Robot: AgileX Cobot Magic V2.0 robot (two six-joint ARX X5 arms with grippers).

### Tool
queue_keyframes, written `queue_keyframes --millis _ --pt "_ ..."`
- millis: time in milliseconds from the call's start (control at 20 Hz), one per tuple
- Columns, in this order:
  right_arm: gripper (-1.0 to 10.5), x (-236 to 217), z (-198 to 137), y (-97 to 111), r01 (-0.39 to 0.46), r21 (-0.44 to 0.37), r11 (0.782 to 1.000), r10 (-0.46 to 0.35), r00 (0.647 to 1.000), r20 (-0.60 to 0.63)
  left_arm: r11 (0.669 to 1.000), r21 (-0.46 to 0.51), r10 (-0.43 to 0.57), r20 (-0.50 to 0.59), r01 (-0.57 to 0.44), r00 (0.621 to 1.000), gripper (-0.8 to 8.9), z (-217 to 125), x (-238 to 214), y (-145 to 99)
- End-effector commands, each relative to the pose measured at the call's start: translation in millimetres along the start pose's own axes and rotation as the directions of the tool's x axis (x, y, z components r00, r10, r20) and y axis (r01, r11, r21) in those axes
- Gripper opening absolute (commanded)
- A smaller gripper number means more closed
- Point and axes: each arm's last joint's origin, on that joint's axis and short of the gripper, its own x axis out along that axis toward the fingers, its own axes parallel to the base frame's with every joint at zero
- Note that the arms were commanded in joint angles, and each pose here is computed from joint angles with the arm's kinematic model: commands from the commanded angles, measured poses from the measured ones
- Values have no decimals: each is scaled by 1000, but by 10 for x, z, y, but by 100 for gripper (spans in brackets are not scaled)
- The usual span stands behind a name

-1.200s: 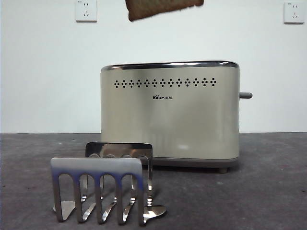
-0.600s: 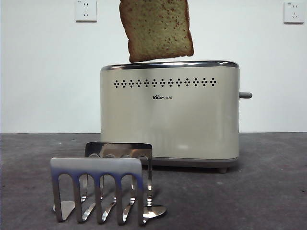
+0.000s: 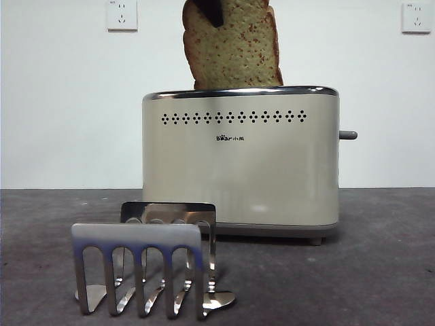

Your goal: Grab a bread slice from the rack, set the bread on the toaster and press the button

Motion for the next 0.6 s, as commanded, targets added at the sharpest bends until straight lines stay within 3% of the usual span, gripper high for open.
queue_keyframes --millis 50,600 --pt "-5 -8 7 5 -4 -12 1000 4 1000 5 1000 11 -4 -9 4 1000 -12 -30 85 47" --pt "-5 -7 9 4 -3 -15 1000 3 1000 7 997 20 -76 -36 77 996 -11 -64 584 117"
